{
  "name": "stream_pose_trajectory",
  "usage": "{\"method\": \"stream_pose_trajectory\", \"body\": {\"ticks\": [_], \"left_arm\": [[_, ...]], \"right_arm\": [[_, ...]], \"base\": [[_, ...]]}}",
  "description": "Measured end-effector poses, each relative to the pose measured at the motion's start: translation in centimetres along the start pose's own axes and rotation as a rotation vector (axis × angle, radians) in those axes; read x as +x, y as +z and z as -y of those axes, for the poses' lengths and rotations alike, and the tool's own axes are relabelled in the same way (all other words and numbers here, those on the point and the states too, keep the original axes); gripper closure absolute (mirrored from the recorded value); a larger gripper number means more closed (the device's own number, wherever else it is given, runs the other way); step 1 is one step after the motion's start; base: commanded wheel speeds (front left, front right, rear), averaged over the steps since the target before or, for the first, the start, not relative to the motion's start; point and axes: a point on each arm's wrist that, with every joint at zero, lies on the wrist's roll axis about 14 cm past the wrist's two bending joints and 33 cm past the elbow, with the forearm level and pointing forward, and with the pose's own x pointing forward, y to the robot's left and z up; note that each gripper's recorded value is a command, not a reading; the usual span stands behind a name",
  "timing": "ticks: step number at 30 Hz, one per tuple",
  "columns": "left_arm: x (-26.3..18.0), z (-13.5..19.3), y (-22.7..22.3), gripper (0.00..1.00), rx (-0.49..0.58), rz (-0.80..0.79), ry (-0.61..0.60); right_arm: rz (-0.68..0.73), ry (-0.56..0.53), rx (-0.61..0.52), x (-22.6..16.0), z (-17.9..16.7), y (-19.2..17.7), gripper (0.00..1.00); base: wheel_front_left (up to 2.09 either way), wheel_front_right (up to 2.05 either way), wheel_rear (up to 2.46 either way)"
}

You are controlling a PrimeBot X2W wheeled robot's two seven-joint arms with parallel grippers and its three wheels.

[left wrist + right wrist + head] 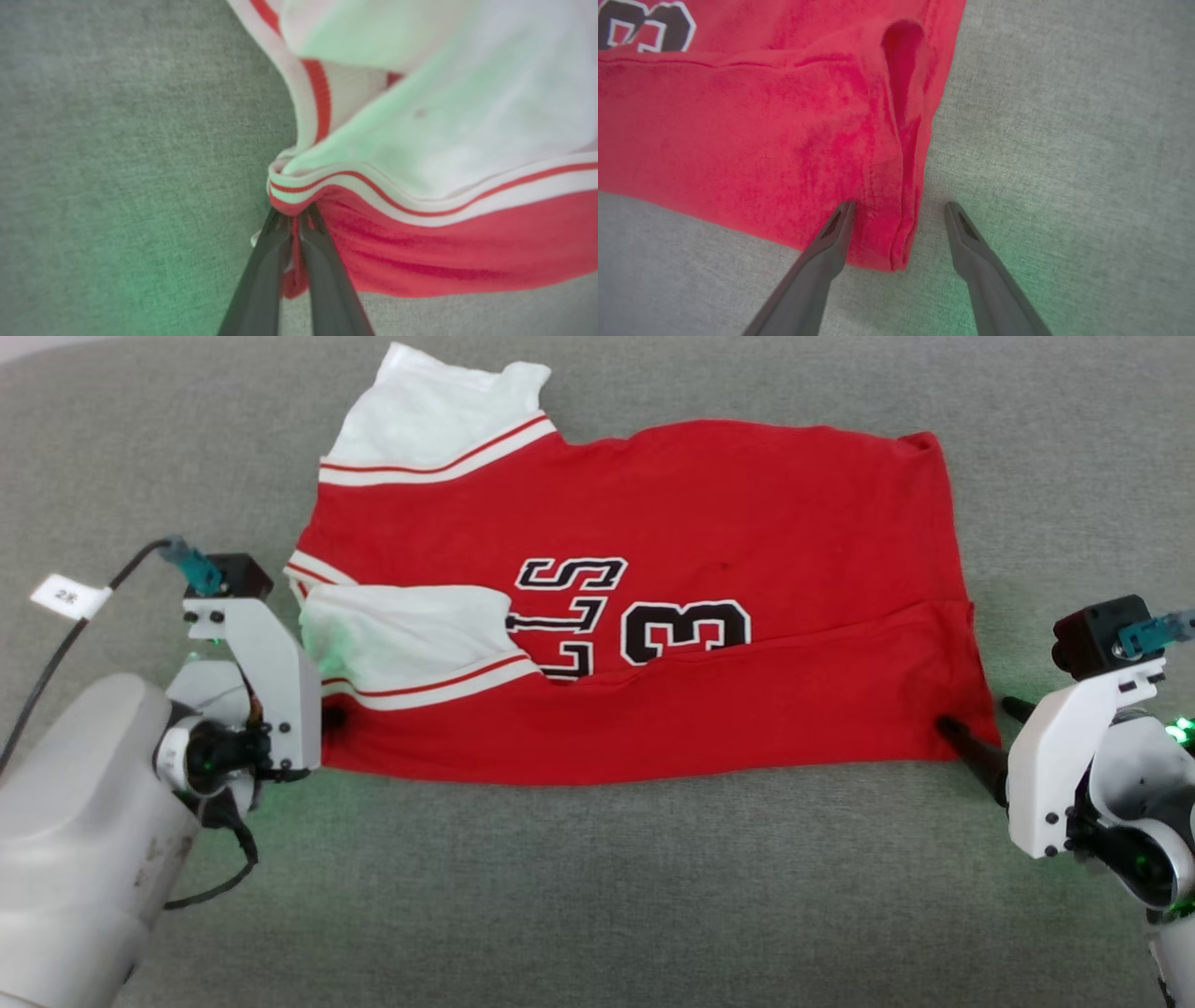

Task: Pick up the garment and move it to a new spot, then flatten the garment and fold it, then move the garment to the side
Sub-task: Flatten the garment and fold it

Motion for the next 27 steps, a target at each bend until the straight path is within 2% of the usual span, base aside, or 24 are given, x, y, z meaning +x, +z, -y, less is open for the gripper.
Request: {"method": "stream_pose_trajectory", "body": {"ticks": [1,2,3,12,20,27], "left_arm": [[0.1,0.0,0.0,1.0,-0.003,0.002,-0.001],[0.1,0.0,0.0,1.0,-0.007,0.004,-0.001],[0.2,-0.1,0.0,1.0,-0.01,0.005,-0.002],[-0.5,-0.3,0.1,1.0,-0.03,0.039,-0.007],[-2.4,-0.1,-0.1,1.0,-0.032,0.066,-0.012],[-3.8,0.2,-2.3,1.0,-0.029,0.045,-0.016]], "right_arm": [[-0.019,0.003,-0.002,0.3,-0.1,-0.2,0.0],[-0.036,0.004,-0.008,0.6,-0.1,-0.3,0.78],[-0.045,0.001,-0.014,0.8,0.0,-0.3,1.0],[-0.071,-0.005,-0.026,0.6,0.3,0.1,1.0],[-0.086,-0.027,-0.042,-1.7,1.0,-0.3,1.0],[-0.093,-0.022,-0.052,-4.2,0.4,-1.3,1.0]], "base": [[0.0,0.0,0.0],[0.0,0.0,0.0],[0.0,0.0,0.0],[0.0,0.0,0.0],[0.0,0.0,0.0],[0.0,0.0,0.0]]}}
